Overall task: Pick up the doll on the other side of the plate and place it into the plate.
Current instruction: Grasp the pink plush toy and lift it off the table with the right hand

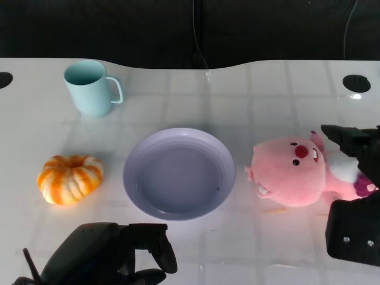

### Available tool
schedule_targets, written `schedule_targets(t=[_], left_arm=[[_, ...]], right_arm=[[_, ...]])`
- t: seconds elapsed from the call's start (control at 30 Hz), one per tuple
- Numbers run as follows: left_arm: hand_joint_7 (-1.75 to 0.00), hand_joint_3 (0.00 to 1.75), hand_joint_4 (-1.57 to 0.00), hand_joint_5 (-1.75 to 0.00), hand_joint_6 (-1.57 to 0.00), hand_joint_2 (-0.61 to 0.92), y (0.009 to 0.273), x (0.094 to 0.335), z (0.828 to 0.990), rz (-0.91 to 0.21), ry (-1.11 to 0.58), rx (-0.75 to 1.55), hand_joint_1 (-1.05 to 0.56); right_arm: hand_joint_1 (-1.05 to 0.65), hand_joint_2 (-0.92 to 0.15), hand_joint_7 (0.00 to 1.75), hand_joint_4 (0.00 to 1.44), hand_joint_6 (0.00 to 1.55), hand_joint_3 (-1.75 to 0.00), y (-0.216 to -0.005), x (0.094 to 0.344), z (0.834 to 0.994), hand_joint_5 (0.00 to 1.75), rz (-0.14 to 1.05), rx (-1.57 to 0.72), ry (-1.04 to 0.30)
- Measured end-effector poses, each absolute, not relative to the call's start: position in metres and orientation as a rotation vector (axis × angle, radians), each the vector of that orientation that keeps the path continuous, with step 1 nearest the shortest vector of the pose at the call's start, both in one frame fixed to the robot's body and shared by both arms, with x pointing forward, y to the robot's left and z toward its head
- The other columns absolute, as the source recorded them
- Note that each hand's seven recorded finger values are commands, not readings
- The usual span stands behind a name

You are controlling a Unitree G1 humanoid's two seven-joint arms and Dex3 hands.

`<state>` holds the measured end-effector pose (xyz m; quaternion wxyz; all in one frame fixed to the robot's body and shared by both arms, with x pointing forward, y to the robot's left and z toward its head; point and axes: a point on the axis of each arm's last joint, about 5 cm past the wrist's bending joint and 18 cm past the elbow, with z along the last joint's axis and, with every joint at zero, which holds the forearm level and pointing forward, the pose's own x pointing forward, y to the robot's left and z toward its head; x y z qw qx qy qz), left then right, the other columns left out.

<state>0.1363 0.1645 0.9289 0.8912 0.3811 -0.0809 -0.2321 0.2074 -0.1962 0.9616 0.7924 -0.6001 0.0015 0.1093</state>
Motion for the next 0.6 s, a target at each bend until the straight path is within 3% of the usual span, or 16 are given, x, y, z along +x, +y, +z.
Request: schedule_targets(t=[0.5, 0.6], left_arm=[[-1.15, 0.35, -0.66, -1.61, -0.69, 0.92, 0.165, 0.135, 0.928, -0.482, -0.168, 0.789, -0.3], [-1.14, 0.35, -0.66, -1.6, -0.68, 0.92, 0.165, 0.134, 0.929, -0.479, -0.168, 0.789, -0.31]], right_arm=[[-0.49, -0.77, 0.02, 0.04, 0.2, -0.02, -0.187, 0.256, 0.925, 0.38, 0.328, -1.325, 0.189], [-0.55, -0.81, 0.03, 0.2, 0.31, -0.01, -0.18, 0.267, 0.922, 0.38, 0.359, -1.36, 0.213]])
